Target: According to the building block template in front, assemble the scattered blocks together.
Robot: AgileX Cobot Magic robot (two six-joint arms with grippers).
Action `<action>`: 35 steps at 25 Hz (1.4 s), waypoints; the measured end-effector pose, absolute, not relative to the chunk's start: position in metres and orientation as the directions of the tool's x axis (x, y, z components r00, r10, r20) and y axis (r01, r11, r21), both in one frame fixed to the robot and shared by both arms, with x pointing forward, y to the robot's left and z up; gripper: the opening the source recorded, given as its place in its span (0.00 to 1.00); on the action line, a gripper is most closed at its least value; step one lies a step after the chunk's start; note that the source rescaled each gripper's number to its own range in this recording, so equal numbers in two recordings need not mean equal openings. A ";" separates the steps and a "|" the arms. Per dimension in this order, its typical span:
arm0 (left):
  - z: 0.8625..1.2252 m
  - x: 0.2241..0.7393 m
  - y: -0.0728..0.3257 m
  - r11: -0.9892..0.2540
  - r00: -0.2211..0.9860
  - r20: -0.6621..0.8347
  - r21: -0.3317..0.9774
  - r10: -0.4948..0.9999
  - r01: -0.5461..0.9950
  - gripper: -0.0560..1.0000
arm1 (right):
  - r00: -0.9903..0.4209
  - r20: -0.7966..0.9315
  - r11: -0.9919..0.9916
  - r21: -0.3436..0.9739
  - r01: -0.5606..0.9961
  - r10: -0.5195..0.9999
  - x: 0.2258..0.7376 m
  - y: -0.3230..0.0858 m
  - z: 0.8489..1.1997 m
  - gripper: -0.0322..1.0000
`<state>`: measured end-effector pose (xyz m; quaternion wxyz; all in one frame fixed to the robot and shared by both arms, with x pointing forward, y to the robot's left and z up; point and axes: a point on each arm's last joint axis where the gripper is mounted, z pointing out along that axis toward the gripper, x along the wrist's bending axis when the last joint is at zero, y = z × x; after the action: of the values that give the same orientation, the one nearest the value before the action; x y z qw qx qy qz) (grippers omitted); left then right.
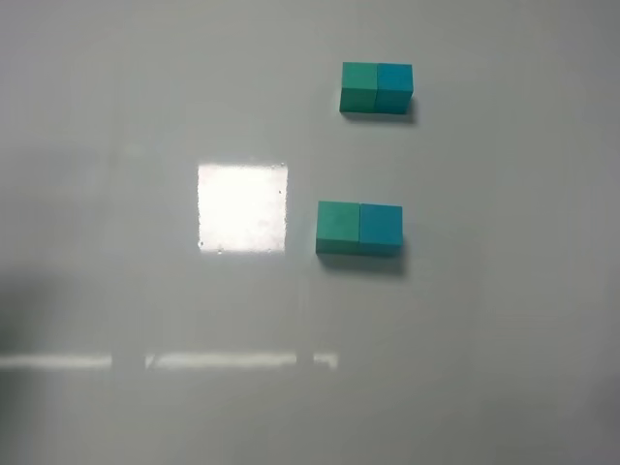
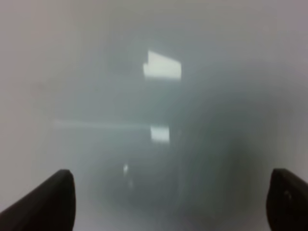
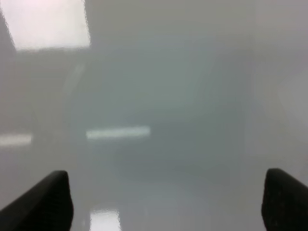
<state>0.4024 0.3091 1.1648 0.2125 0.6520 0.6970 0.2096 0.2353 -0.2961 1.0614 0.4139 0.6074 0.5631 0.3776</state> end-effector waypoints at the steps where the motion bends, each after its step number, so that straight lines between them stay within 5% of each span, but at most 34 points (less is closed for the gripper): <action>1: 1.160 0.389 0.308 0.063 -0.056 -0.030 0.576 0.998 0.815 0.87 | 0.081 -0.007 -0.023 0.928 0.371 0.997 0.235 -0.296 1.061 0.88; 6: 1.116 0.324 0.303 0.068 -0.051 -0.046 0.589 0.998 0.805 0.84 | 0.081 -0.007 -0.023 0.928 0.371 0.997 0.235 -0.296 1.061 0.88; 16: 1.067 0.227 0.297 0.047 -0.032 -0.035 0.828 0.999 0.559 0.77 | 0.081 -0.007 -0.023 0.928 0.371 0.997 0.235 -0.296 1.061 0.88; 35: 1.054 0.233 0.298 0.046 -0.033 -0.036 0.895 0.999 0.443 0.77 | 0.081 -0.007 -0.023 0.928 0.371 0.997 0.235 -0.296 1.061 0.88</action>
<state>0.2333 0.2977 1.0536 0.3775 0.5841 0.6170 0.3683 0.2353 -0.2961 1.0614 0.4139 0.6074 0.5631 0.3776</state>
